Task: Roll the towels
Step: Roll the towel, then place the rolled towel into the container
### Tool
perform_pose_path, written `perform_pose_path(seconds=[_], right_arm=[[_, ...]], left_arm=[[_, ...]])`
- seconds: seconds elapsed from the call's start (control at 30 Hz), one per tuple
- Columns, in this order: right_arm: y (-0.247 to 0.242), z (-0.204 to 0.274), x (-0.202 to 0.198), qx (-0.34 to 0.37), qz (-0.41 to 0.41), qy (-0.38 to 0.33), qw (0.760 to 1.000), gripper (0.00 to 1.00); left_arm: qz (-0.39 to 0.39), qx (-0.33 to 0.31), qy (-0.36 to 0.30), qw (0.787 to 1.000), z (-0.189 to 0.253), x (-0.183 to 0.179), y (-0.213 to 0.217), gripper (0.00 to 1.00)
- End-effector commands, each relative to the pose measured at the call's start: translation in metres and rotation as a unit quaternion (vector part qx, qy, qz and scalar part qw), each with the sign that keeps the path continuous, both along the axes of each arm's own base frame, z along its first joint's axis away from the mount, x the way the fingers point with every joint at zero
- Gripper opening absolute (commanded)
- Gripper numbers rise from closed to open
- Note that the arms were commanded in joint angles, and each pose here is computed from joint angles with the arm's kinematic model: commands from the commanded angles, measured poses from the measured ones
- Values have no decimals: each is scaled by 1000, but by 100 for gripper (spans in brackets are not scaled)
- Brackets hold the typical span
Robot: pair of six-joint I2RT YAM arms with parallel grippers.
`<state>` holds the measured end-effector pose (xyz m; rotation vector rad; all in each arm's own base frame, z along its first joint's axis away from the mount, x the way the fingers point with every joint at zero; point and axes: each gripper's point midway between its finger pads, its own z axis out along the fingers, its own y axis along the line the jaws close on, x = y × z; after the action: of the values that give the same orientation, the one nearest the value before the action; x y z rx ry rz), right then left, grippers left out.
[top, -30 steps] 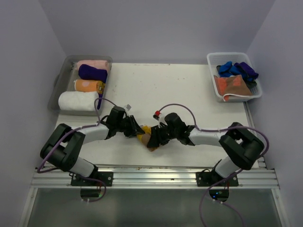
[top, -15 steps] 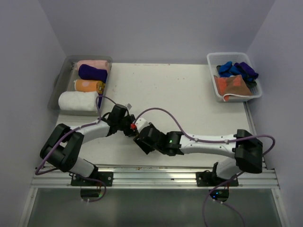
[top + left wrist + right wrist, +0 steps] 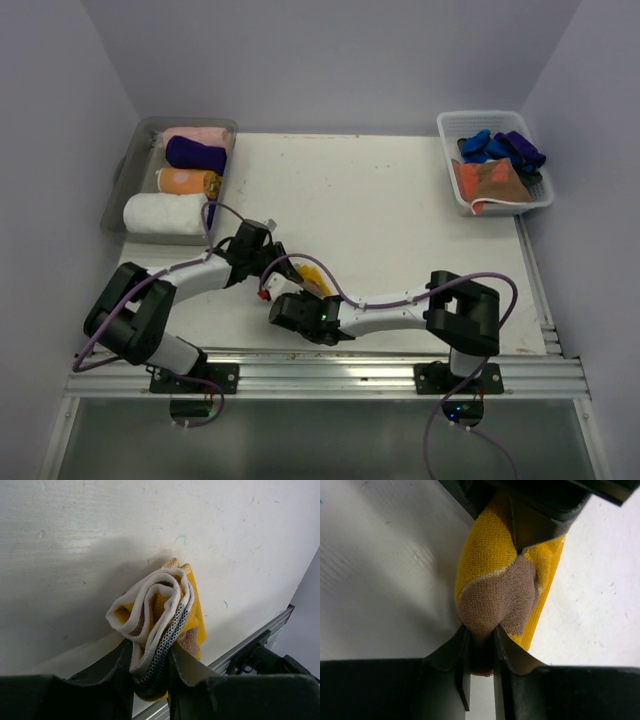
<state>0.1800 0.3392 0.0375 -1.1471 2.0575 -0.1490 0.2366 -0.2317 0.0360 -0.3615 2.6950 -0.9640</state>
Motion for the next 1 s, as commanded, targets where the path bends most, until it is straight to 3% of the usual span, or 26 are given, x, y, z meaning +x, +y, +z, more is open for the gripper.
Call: perform_pose_path(seconds=[0.0, 0.03, 0.1, 0.2, 0.23, 0.33, 0.5, 0.67, 0.97], right_arm=[[-4, -9, 7, 26, -36, 15, 999, 8], [-1, -8, 9, 44, -39, 21, 998, 1], [-6, -12, 9, 68, -44, 54, 995, 0], [-4, -7, 9, 132, -37, 102, 985, 0], [0, -2, 10, 156, -33, 110, 981, 0], [2, 4, 8, 210, -25, 160, 964, 0], [3, 8, 9, 279, -32, 227, 933, 0], [12, 15, -1, 361, -22, 300, 883, 0], [7, 22, 8, 439, -41, 349, 827, 0]], left_arm=[[-4, 2, -16, 1000, 14, 4, -1, 31], [-4, 2, -16, 1000, 15, 3, -1, 33], [-1, 0, -25, 1000, 23, 6, -1, 38], [4, -4, -45, 999, 36, 12, 3, 53], [6, -3, -47, 999, 39, 13, 5, 62], [19, -3, -66, 998, 52, 21, 12, 74], [26, -15, -77, 997, 59, 23, 12, 77], [12, -43, -53, 998, 47, 11, 4, 79], [2, -66, -33, 997, 25, 6, -13, 79]])
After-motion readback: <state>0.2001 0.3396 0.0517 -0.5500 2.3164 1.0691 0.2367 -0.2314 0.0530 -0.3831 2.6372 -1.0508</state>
